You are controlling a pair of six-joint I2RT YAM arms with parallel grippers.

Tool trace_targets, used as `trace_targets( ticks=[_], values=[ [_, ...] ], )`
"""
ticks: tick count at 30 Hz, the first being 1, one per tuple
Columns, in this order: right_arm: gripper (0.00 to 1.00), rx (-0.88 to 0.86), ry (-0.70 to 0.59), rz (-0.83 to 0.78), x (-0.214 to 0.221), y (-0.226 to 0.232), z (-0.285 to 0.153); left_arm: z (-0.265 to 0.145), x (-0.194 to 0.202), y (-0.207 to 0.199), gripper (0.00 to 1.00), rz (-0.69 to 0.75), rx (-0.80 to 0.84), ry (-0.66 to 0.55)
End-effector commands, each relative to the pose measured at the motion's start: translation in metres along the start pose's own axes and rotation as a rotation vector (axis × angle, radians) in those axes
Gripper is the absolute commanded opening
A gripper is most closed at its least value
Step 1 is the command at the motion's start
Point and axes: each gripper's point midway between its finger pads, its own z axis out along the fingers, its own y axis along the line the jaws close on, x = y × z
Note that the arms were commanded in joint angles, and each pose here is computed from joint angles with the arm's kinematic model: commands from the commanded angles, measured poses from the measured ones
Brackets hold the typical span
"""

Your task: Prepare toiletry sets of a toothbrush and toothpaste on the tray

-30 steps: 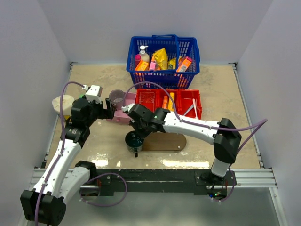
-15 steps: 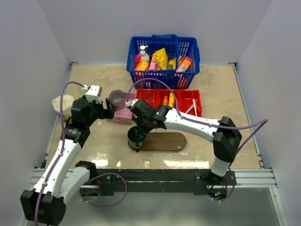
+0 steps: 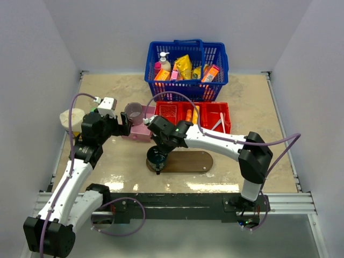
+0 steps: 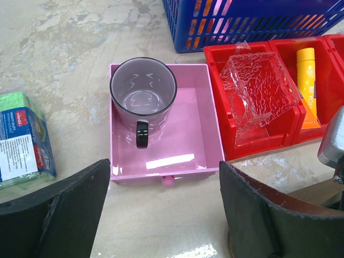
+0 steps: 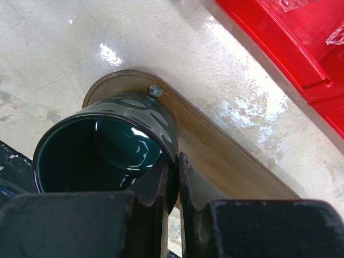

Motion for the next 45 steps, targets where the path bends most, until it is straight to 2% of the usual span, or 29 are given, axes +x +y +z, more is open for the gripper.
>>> trace_targets(
  ticks=[1,12,30,43,45],
  values=[
    [0.0,-0.016,-0.087,0.036,-0.025,0.004,-0.011,-0.002,-0.009,-0.001,0.86,0.001,0.006,-0.034],
    [0.0,0.025,-0.077,0.043,-0.021,-0.003,-0.008,-0.002,-0.009,-0.001,0.86,0.0,0.006,-0.035],
    [0.0,-0.04,-0.039,0.058,-0.014,0.01,-0.008,-0.001,-0.007,-0.002,0.86,-0.004,0.013,-0.028],
    [0.0,-0.016,-0.026,0.066,-0.009,0.005,-0.007,-0.001,-0.008,-0.003,0.86,-0.003,0.017,-0.029],
    [0.05,-0.008,-0.029,0.066,-0.009,0.004,-0.007,-0.001,-0.008,-0.003,0.86,-0.003,0.014,-0.03]
  ],
)
